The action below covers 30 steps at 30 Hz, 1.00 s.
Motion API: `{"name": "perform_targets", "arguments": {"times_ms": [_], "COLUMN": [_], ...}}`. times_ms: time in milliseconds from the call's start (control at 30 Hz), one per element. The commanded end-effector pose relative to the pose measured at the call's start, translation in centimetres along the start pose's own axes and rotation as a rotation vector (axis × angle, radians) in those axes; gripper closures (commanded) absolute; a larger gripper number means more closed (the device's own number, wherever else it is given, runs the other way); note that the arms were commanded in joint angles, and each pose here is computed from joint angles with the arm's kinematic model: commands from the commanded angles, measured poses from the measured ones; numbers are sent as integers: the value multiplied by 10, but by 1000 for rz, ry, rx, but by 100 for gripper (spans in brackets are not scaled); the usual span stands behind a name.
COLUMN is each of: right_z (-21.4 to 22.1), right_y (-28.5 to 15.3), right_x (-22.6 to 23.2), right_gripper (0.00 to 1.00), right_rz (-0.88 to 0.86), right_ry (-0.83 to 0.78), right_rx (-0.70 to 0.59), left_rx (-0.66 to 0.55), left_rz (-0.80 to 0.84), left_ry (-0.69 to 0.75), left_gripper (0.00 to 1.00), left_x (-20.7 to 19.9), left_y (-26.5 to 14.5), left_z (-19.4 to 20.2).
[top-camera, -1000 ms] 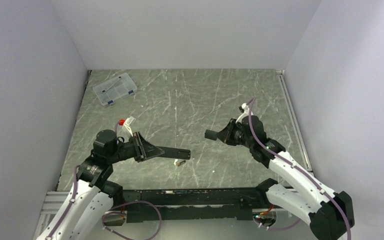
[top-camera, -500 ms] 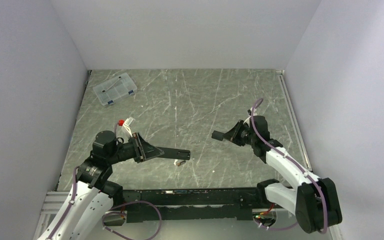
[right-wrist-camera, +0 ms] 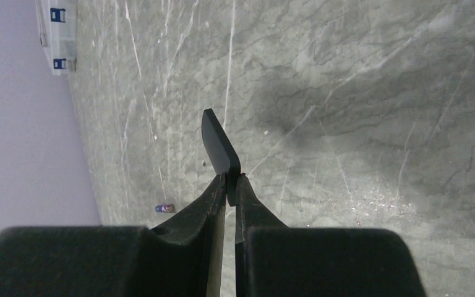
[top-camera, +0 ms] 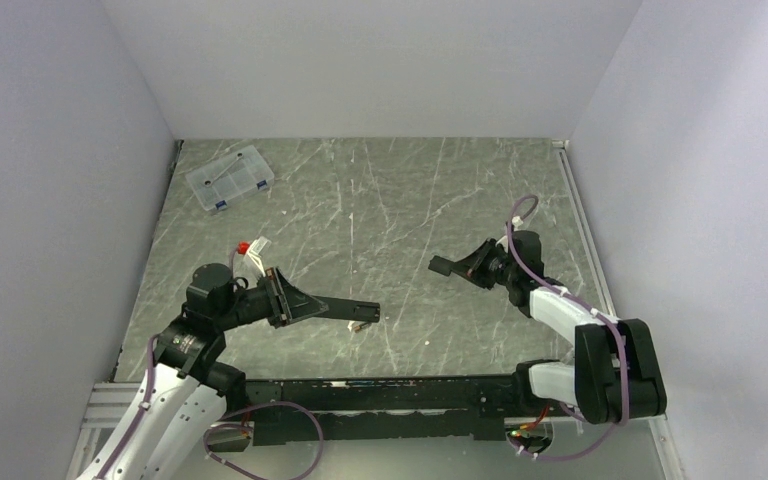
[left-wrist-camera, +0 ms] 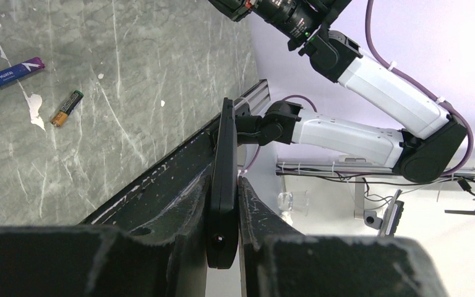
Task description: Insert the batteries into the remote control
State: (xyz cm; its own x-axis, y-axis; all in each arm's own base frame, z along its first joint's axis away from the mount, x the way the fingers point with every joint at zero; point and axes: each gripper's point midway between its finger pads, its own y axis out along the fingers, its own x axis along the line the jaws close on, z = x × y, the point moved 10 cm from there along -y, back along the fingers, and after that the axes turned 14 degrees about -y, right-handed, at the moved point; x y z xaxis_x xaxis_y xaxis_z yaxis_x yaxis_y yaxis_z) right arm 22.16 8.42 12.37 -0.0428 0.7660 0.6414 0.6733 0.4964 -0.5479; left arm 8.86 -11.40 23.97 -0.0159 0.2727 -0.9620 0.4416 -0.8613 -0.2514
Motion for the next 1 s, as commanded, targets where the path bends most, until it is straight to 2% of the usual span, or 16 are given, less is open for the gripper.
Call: {"name": "perform_targets", "arguments": {"times_ms": [0,333,733,967], "right_z": [-10,-9,-7,-6], "right_y": [5,17,17,16], "right_x": [-1,-14,-16,-17], "right_gripper": [100,100,83,79], "right_rz": [-22,17,30,37], "right_ry": [-5,10,5,2], "right_rx": [-42,-21,-14,-6], "left_rx": [-3,-1,-5,-13], "left_rz": [36,33,32,31], "left_ry": [22,30,25,34], "left_gripper": [100,100,100,100], "left_x": [-6,-10,-10,-12], "left_y": [0,-1,-3,-8], "left_z": [-2,-3,-1,2]}}
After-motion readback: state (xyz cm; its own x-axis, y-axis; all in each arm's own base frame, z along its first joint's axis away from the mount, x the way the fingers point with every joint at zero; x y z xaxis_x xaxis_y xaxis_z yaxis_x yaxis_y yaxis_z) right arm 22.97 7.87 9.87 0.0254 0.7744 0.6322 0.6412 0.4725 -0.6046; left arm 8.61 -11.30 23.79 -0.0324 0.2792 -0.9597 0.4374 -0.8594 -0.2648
